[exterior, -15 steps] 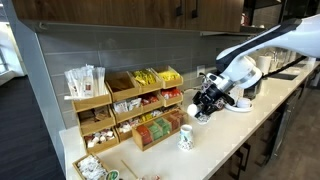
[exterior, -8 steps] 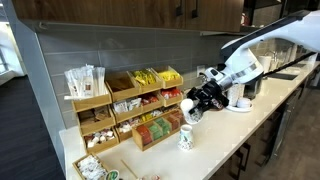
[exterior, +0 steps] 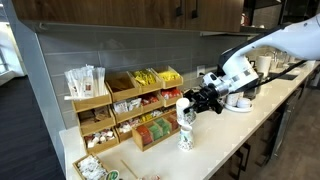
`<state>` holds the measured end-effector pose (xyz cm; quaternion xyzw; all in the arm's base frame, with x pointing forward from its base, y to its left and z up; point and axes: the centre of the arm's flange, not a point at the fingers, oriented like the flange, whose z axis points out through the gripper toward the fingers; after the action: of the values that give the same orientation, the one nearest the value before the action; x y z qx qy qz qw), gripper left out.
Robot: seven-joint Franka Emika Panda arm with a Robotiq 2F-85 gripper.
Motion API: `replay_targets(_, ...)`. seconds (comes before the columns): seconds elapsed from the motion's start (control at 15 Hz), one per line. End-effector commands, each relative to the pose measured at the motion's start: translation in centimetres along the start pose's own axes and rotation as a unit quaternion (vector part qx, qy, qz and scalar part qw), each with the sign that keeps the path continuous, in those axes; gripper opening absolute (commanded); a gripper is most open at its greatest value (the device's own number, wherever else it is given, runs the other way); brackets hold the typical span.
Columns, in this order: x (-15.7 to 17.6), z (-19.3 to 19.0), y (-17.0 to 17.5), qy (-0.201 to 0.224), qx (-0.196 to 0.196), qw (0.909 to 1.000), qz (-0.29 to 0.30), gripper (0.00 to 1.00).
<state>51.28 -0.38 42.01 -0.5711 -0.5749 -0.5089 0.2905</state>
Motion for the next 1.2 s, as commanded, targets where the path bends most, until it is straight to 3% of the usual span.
replay_targets(0.0,-3.2,-0.3,1.2,0.032,-0.008,0.9994,0.006,0.33)
replay_targets(0.4,-6.9,-1.3,2.2,0.061,-0.026,0.9972,0.034,0.33)
replay_targets(0.73,-8.7,-1.4,2.2,0.099,-0.016,0.9931,0.061,0.33)
replay_targets(1.13,-10.6,-1.1,2.1,0.091,-0.008,0.9932,0.073,0.33)
